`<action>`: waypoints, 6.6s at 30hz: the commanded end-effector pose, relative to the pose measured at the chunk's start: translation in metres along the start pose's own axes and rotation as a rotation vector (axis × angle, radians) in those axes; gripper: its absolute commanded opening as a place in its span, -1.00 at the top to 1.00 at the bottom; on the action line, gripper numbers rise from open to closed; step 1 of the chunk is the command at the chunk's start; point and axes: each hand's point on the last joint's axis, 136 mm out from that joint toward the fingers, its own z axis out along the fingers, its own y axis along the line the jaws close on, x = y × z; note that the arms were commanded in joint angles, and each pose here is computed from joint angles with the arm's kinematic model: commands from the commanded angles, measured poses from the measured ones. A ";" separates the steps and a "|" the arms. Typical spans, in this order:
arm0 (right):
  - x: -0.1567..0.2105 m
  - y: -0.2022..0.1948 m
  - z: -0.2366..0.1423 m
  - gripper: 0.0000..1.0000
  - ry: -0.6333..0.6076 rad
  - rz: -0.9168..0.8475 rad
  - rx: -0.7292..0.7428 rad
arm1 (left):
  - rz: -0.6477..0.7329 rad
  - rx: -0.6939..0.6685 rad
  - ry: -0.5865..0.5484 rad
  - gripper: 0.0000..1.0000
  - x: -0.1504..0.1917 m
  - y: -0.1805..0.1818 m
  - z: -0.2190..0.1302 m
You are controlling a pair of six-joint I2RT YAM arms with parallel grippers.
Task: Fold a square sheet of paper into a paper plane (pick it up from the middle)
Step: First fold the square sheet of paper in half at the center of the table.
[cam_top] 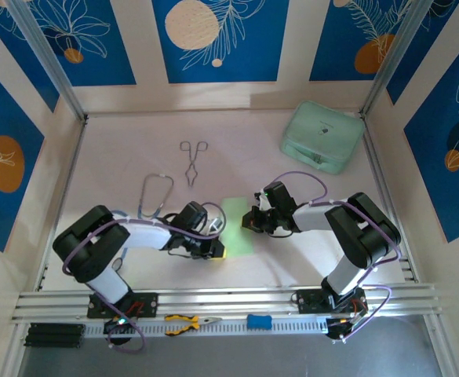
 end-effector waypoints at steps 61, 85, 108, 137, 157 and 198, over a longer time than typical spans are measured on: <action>0.046 -0.050 -0.006 1.00 0.154 0.046 0.173 | -0.025 0.014 -0.163 0.91 -0.135 0.008 -0.025; 0.051 -0.056 -0.007 1.00 0.162 0.059 0.185 | -0.044 -0.011 -0.179 0.91 -0.153 0.026 -0.023; 0.054 -0.057 -0.009 1.00 0.168 0.062 0.188 | -0.189 -0.176 -0.272 0.97 -0.184 0.067 -0.039; 0.056 -0.056 -0.011 1.00 0.169 0.057 0.176 | -0.281 -0.284 -0.319 0.93 -0.210 0.074 -0.051; 0.056 -0.057 -0.012 1.00 0.160 0.083 0.183 | -0.145 -0.303 -0.342 0.87 -0.212 0.024 -0.075; 0.055 -0.067 -0.013 1.00 0.119 0.125 0.211 | 0.030 0.082 0.023 0.75 -0.016 -0.021 0.014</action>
